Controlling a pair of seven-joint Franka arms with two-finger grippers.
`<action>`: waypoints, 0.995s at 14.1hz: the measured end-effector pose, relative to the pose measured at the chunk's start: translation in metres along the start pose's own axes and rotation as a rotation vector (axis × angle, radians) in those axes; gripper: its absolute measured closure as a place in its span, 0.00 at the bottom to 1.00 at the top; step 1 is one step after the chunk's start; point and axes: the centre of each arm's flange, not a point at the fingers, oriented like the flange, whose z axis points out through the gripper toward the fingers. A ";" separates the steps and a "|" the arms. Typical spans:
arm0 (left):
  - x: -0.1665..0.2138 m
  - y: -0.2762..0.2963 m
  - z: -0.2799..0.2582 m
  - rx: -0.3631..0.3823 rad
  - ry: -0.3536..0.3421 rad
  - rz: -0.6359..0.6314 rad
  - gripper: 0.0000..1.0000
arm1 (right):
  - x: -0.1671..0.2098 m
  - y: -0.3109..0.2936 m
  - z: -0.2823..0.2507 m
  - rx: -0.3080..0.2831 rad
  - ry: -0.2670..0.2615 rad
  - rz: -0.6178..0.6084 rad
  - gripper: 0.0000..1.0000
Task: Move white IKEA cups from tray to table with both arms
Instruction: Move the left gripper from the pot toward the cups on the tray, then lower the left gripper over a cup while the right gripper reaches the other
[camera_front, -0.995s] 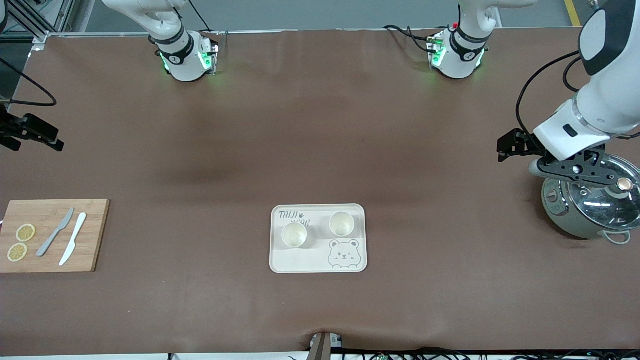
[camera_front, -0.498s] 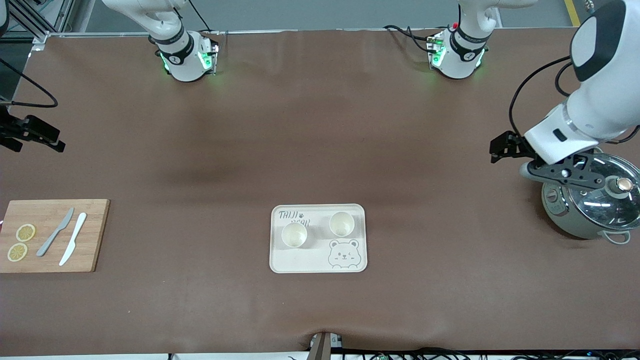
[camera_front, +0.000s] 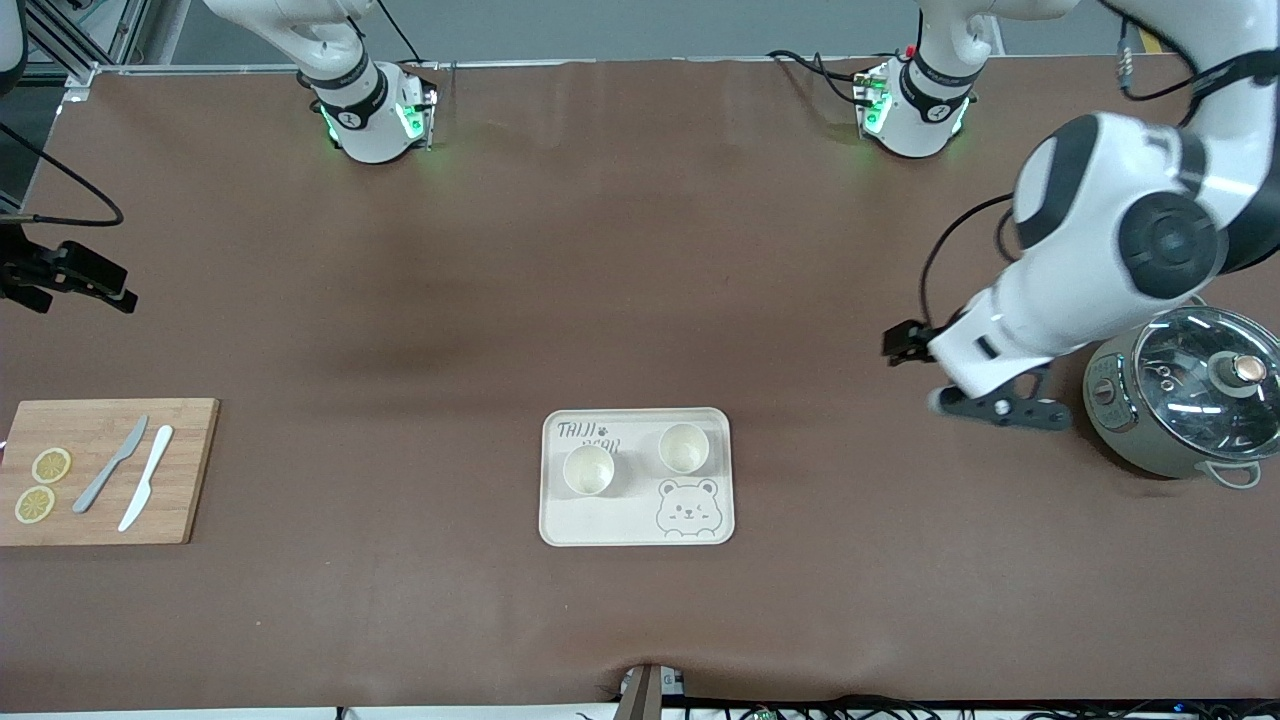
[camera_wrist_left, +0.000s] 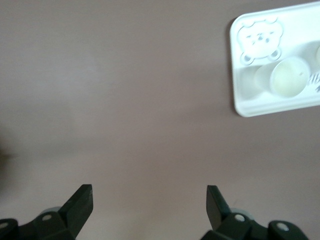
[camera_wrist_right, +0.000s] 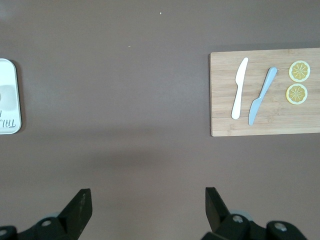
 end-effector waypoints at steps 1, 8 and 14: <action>0.008 0.019 0.010 -0.001 -0.002 -0.027 0.00 | 0.003 -0.003 0.003 0.000 -0.003 -0.005 0.00; 0.042 0.135 0.108 -0.061 0.110 -0.216 0.00 | 0.049 -0.077 0.042 -0.011 -0.026 0.010 0.00; 0.049 0.169 0.171 -0.080 0.133 -0.210 0.00 | 0.096 -0.185 0.109 0.003 0.082 0.178 0.00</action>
